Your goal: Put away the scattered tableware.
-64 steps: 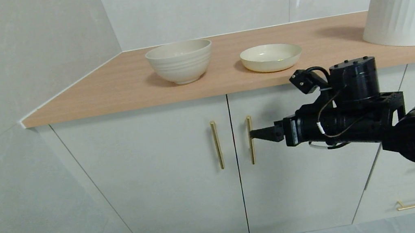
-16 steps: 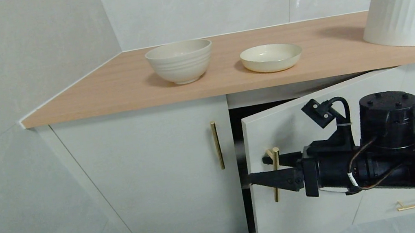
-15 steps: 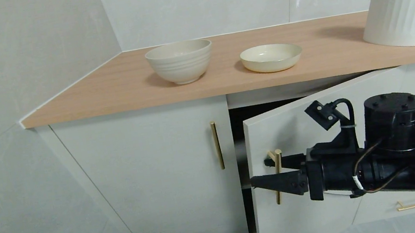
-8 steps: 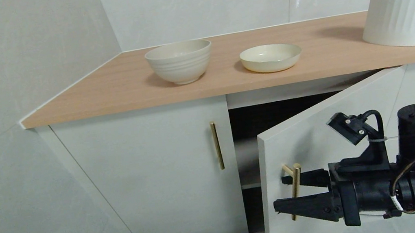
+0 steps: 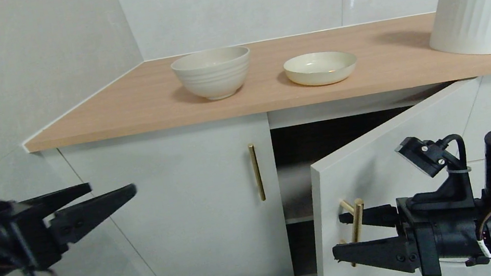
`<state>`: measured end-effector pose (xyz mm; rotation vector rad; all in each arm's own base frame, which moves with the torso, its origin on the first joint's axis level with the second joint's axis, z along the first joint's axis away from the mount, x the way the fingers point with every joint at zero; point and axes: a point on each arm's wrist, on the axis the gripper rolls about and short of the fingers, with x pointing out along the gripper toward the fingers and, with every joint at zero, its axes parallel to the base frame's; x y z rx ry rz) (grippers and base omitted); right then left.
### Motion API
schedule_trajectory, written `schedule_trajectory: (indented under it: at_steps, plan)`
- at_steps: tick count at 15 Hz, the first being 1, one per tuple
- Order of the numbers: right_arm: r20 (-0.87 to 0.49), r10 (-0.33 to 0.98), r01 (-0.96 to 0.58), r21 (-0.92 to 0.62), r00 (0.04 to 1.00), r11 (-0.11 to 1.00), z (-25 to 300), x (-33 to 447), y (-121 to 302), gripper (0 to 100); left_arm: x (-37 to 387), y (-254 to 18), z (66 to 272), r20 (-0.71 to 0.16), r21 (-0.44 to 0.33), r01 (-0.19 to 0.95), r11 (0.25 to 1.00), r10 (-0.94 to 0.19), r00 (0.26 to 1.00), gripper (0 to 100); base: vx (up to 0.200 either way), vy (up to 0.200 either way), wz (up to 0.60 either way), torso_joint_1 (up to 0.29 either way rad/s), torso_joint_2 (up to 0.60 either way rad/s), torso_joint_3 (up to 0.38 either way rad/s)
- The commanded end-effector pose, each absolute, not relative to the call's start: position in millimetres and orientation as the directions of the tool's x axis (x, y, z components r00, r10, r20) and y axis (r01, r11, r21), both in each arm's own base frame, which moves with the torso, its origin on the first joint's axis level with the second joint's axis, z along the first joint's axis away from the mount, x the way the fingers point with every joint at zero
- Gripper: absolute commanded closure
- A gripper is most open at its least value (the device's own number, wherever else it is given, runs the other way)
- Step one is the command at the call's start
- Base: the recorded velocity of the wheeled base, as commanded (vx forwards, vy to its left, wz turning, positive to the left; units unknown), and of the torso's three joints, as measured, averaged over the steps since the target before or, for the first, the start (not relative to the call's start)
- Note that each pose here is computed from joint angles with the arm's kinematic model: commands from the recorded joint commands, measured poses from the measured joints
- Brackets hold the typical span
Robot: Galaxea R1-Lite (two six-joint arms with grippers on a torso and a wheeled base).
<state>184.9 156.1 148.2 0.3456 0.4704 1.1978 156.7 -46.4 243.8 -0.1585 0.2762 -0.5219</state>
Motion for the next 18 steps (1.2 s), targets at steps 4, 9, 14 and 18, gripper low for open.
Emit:
schedule_trajectory:
  at_steps: [4, 9, 14, 18]
  plan:
    - [-0.162, 0.948, -0.808, 0.496, 0.274, 0.319, 149, 183, 155, 0, 198, -121, 211, -0.334, -0.308, 0.621, 0.721, -0.693, 0.639, 100, 0.0, 0.0, 0.0, 0.0, 0.0, 0.0]
    - [-0.153, 0.949, -0.813, 0.489, 0.276, 0.315, 152, 181, 154, 0, 218, -160, 192, -0.28, -0.298, 0.697, 0.652, -0.758, 0.589, 100, 0.0, 0.0, 0.0, 0.0, 0.0, 0.0]
    - [-0.136, 0.951, -0.822, 0.479, 0.278, 0.309, 157, 178, 152, 0, 234, -195, 183, -0.203, -0.282, 0.758, 0.587, -0.809, 0.551, 100, 0.0, 0.0, 0.0, 0.0, 0.0, 0.0]
    - [-0.143, 0.949, -0.817, 0.484, 0.28, 0.314, 155, 180, 152, 0, 227, -223, 161, -0.261, -0.303, 0.787, 0.537, -0.841, 0.473, 100, 0.0, 0.0, 0.0, 0.0, 0.0, 0.0]
